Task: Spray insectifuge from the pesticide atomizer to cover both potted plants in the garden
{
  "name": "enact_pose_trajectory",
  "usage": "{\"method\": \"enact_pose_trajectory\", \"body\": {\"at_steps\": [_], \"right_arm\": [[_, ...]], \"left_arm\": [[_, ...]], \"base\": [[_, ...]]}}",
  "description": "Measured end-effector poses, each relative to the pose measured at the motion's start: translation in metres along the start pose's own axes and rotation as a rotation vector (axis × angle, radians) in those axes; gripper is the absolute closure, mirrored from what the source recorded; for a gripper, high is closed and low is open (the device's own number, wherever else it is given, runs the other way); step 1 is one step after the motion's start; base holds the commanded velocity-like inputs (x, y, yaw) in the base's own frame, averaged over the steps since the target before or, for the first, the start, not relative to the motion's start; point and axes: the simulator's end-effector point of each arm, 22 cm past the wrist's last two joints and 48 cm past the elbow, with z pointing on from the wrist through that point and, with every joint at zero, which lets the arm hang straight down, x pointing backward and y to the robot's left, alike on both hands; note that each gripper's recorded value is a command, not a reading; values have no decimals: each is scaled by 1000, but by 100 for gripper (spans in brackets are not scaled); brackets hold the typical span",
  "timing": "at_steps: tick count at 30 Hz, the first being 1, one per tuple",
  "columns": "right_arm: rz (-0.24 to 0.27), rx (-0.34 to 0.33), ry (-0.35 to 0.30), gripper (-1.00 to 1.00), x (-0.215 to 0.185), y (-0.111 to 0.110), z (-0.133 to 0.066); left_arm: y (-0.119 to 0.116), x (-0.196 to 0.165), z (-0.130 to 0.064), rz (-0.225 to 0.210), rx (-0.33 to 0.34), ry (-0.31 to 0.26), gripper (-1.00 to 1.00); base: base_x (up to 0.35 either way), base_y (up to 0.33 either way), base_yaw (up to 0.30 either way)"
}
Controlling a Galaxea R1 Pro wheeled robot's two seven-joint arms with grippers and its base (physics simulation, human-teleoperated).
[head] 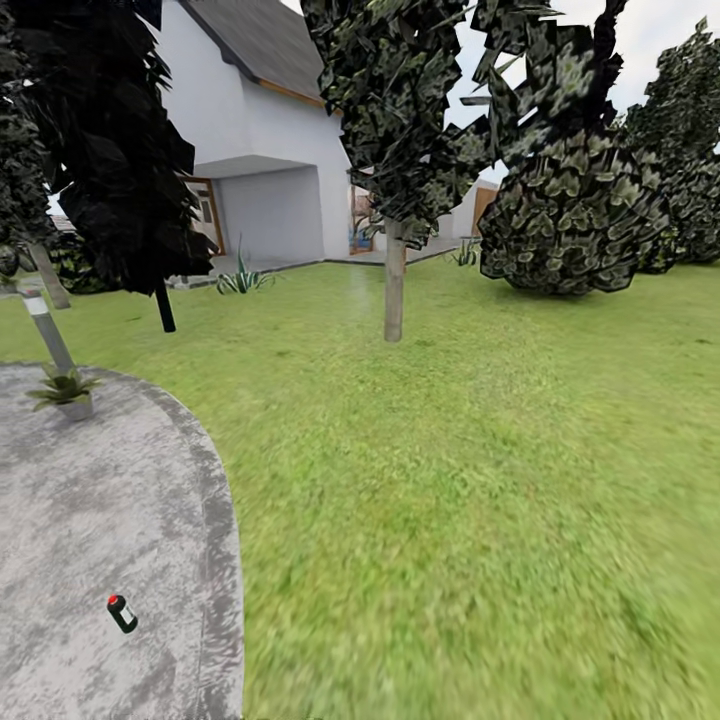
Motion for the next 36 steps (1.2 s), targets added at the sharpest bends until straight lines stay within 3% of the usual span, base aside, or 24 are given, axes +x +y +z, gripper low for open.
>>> {"method": "enact_pose_trajectory", "body": {"at_steps": [24,36], "right_arm": [[0,0,0,-100,0,0,0],[0,0,-1,-100,0,0,0]], "left_arm": [[0,0,0,1,0,1,-100],[0,0,0,1,0,0,-100]], "base": [[7,0,276],[287,0,277]]}}
